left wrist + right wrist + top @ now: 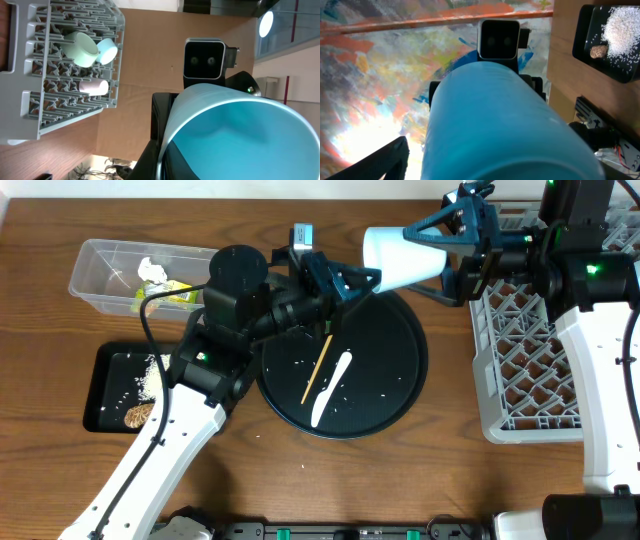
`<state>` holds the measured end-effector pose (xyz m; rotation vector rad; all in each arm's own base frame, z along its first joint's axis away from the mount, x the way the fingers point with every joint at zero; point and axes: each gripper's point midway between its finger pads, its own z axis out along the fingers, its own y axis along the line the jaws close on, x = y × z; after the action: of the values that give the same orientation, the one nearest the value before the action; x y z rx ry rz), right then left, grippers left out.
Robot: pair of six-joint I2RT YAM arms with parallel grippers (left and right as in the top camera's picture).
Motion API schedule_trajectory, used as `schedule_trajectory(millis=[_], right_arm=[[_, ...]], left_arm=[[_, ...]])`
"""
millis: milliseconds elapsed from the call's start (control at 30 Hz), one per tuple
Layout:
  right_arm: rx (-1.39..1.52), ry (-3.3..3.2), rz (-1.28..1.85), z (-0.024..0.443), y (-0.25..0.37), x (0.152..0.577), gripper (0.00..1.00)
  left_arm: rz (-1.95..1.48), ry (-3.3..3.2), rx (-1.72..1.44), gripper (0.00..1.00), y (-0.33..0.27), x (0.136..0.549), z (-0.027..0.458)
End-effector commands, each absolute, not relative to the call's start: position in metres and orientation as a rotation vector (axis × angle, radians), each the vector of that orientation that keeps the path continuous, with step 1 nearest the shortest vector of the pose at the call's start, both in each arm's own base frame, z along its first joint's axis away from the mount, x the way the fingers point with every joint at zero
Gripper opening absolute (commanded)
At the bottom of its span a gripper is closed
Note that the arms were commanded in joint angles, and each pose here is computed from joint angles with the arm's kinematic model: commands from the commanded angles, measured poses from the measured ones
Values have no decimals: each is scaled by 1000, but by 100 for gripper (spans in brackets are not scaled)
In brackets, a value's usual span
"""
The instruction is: Sort waste into correct bins and load items into the dishwasher rack
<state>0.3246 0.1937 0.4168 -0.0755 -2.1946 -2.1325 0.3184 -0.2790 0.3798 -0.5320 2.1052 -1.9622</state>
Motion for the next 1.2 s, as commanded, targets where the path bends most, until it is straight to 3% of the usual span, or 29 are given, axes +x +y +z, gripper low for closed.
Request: schedule_trajectory(millis=[0, 1167], right_arm=[[-38, -2186, -2153, 421, 191, 321, 80], [-61, -2266, -2201, 419, 174, 334, 76]], left_arm=[[-1968, 2104, -521, 6, -277, 320, 383], [-2036, 2155, -451, 6, -277, 307, 386]])
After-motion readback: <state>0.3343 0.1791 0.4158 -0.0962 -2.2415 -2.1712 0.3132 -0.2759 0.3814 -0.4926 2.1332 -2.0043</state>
